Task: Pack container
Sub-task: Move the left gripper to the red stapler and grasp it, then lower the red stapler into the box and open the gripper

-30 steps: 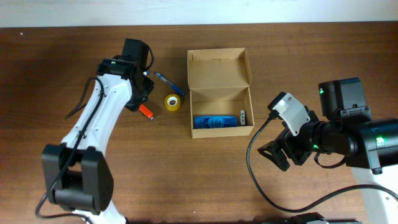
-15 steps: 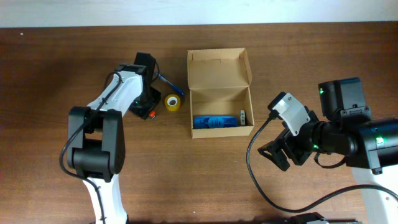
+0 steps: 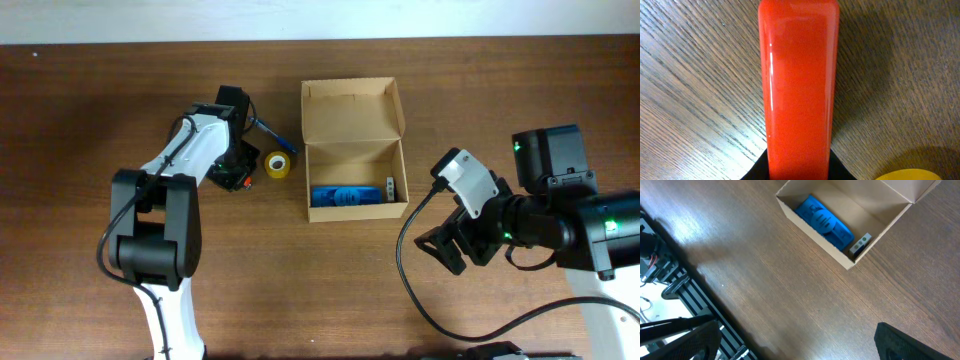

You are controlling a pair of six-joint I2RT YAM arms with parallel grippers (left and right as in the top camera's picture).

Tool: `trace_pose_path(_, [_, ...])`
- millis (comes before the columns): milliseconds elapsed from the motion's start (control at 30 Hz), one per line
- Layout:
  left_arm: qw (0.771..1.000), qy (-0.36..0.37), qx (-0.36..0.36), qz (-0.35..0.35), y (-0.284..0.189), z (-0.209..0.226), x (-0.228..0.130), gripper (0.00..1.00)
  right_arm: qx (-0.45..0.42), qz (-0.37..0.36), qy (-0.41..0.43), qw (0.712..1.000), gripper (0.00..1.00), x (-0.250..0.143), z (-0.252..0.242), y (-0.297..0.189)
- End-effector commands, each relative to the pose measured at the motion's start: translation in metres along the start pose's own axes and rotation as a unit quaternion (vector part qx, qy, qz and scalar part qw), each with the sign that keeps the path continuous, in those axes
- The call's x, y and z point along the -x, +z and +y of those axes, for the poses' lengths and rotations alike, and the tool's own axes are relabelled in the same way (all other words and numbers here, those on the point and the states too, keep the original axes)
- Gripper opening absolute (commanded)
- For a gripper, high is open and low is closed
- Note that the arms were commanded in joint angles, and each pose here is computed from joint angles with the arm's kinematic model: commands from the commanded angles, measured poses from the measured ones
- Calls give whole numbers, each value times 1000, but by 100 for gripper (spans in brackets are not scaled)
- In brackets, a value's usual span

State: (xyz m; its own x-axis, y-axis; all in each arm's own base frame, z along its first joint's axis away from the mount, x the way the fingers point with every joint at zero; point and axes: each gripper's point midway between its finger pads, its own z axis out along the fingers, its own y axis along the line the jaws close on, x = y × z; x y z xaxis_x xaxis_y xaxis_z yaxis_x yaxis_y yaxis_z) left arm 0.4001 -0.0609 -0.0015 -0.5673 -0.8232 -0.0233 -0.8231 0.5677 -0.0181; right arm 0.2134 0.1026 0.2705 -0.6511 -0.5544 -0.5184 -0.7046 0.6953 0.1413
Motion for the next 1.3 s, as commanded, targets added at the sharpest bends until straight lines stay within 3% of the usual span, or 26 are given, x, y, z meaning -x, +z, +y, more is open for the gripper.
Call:
trace_pose_path(0, [1000, -3, 24, 13, 16, 9, -4, 4, 4, -2, 4, 1000, 99, 0, 2, 0])
trace_pose_path(100, [1000, 2, 12, 5, -1, 6, -6, 2, 4, -2, 4, 1000, 99, 0, 2, 0])
trace_pose_path(300, [992, 75, -64, -73, -88, -9, -7, 2, 4, -2, 4, 1000, 99, 0, 2, 0])
trace_pose_path(467, [973, 154, -133, -106, -146, -27, -48, 2, 4, -2, 4, 1000, 99, 0, 2, 0])
trace_pose_path(567, [950, 239, -159, -120, -166, -45, -76, 2, 4, -2, 4, 1000, 99, 0, 2, 0])
trace_pose_path(733, [851, 441, -219, -181, -207, -90, -125, 2, 4, -2, 4, 1000, 99, 0, 2, 0])
trace_pose_path(833, [755, 574, -225, -223, -221, -106, -152, 2, 4, -2, 4, 1000, 99, 0, 2, 0])
trace_pose_path(933, [688, 656, -212, -224, -215, -108, -167, 1, 4, -2, 4, 1000, 99, 0, 2, 0])
trace_pose_path(1067, [634, 728, -170, -198, -195, -115, -173, 2, 4, -2, 4, 1000, 99, 0, 2, 0])
trace_pose_path(1133, [596, 769, -141, -184, -186, -120, -175, 1, 4, -2, 4, 1000, 99, 0, 2, 0])
trace_pose_path(1267, [459, 872, -79, -149, -157, -116, -179, 1, 4, -2, 4, 1000, 99, 0, 2, 0])
